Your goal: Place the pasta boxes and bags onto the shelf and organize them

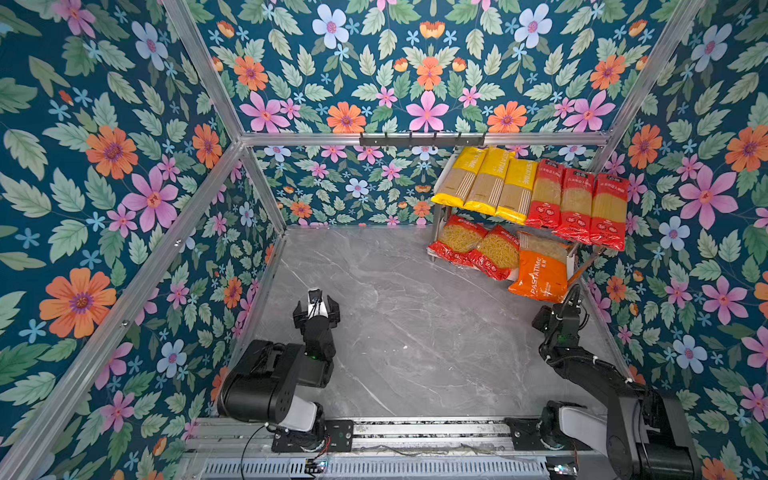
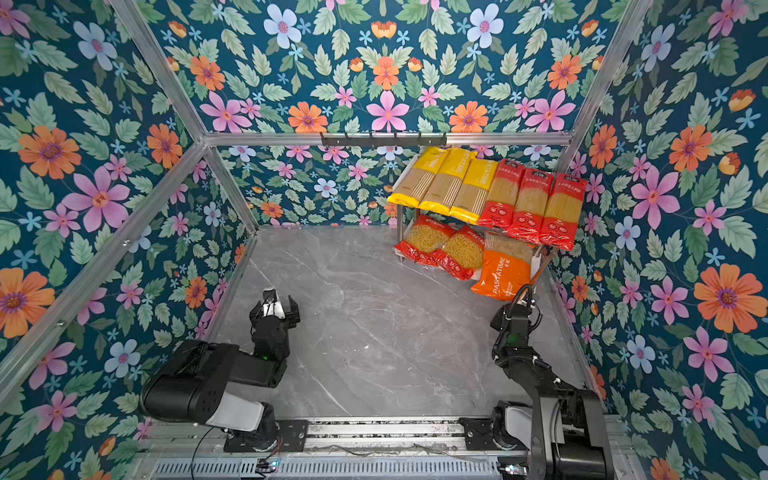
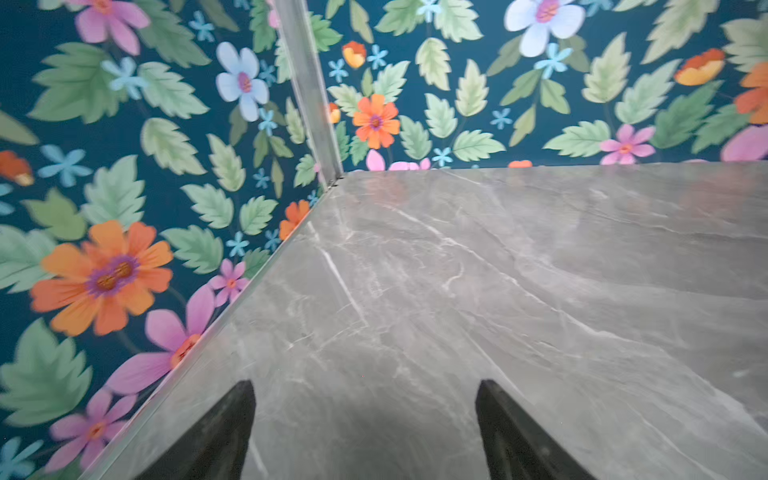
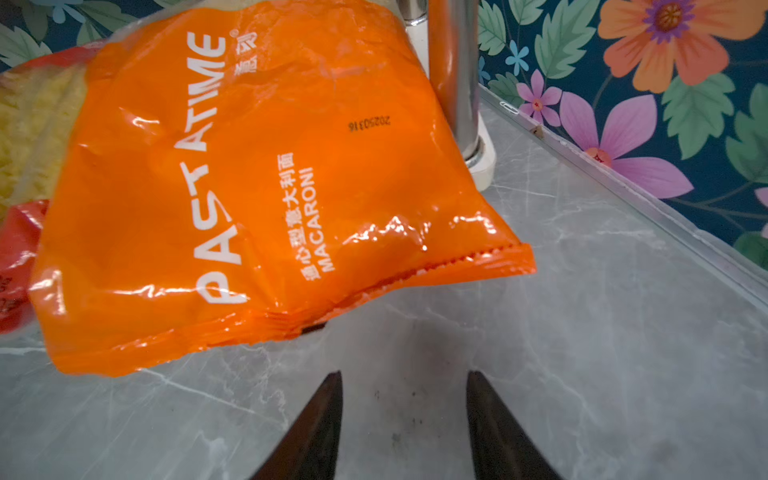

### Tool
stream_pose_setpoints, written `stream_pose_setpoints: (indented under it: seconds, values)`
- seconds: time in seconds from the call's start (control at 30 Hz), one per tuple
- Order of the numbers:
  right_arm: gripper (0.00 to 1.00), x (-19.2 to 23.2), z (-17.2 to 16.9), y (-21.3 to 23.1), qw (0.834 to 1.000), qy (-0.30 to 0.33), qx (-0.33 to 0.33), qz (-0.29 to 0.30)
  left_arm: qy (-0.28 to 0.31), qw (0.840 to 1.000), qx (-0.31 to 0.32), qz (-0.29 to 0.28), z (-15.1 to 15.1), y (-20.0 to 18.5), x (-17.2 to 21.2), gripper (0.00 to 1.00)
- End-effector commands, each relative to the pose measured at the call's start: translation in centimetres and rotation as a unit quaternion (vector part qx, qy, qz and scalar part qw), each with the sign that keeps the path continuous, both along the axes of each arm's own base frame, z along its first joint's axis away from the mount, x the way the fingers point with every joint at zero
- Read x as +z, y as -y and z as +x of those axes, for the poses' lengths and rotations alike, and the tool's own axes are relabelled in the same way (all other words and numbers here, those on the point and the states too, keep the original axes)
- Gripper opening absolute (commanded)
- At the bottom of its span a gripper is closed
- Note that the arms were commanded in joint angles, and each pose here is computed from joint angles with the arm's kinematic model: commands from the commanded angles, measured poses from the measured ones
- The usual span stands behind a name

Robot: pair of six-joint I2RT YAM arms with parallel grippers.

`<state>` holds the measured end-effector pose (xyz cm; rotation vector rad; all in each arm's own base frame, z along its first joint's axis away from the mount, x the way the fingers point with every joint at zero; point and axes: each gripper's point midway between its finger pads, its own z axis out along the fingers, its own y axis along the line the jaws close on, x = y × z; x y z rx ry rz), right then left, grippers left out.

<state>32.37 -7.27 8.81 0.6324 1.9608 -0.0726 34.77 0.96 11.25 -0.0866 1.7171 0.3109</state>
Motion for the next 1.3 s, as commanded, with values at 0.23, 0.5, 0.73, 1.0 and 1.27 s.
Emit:
stream_pose_setpoints:
  seconds: [0.23,0.5,0.73,1.0,1.27]
  values:
    - [0.65,3.5,1.4,0.6,0.988,0.137,0.011,-0.068,0.054,0.998,-0.018,-0.025,1.7,-0.3,1.6,0.86]
    - [0.75,2.4,2.9,-0.4,0.994,0.077,0.044,-0.059,0.005,0.997,0.012,-0.074,3.5,-2.6,0.0,0.89]
    - [0.76,1.8,4.8,-2.1,0.993,0.036,0.082,-0.083,0.006,0.997,0.013,-0.075,3.4,-2.6,0.0,1.0]
    - [0.99,1.9,4.7,-2.1,0.992,0.046,0.082,-0.086,0.008,0.997,0.014,-0.074,3.4,-2.7,0.1,1.0]
    - [0.99,2.0,4.7,-2.1,0.992,0.047,0.082,-0.086,0.007,0.997,0.013,-0.073,3.4,-2.6,0.1,1.0]
